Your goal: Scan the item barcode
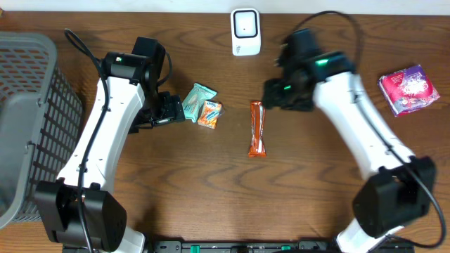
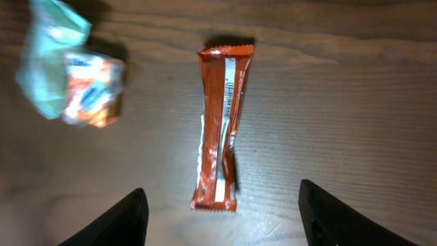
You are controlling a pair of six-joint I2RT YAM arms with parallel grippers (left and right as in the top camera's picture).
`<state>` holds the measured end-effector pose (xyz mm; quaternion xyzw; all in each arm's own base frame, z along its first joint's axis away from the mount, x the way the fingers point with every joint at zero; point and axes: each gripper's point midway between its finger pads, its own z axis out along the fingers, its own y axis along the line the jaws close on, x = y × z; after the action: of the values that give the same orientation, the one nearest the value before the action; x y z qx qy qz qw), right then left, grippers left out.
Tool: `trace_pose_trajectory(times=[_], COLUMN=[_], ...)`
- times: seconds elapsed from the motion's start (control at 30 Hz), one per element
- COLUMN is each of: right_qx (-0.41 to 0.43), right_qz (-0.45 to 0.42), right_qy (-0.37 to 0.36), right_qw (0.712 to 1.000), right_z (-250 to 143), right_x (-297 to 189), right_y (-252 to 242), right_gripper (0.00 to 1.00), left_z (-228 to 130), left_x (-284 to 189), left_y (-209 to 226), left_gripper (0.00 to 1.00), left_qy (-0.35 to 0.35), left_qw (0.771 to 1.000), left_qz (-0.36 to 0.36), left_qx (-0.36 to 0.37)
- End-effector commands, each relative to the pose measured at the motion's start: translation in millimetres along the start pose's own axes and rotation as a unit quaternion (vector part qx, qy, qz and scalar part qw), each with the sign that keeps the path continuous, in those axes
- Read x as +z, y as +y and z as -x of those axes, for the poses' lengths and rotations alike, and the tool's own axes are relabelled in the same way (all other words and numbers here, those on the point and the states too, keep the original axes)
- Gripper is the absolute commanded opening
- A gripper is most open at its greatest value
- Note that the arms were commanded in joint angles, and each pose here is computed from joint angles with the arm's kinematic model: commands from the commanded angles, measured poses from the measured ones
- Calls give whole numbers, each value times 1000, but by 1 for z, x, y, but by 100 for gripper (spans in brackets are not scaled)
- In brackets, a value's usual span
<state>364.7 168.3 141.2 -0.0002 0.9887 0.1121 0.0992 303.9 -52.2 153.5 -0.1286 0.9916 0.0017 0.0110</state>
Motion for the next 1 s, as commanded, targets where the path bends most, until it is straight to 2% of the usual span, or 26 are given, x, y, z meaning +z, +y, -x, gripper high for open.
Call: trace_pose_trajectory(times=[0.0,0.13,0.3,0.53,0.97], right_qx=[27,-6,-72,-125,-101], right_qz=[-143,-205,-252,-335,-371], right_qy=[-47,-75,-68,-64,-24], right_qw=[988,976,963,932,923], right_z=[-2,-13,-34,-47,-60], right_x=[19,43,88,117,138], right_y=[-7,16,37,25,-29], right_gripper=[64,62,61,62,54], left_z=[1,1,1,1,1], left_x=[2,2,2,2,2], left_y=[3,3,3,3,3], left_gripper=[98,98,98,98,98], left_qy=[2,2,2,2,2], left_qw=[1000,1000,1000,1000,1000], left_qz=[10,10,10,10,10], left_qx=[-2,-2,-2,-2,-2])
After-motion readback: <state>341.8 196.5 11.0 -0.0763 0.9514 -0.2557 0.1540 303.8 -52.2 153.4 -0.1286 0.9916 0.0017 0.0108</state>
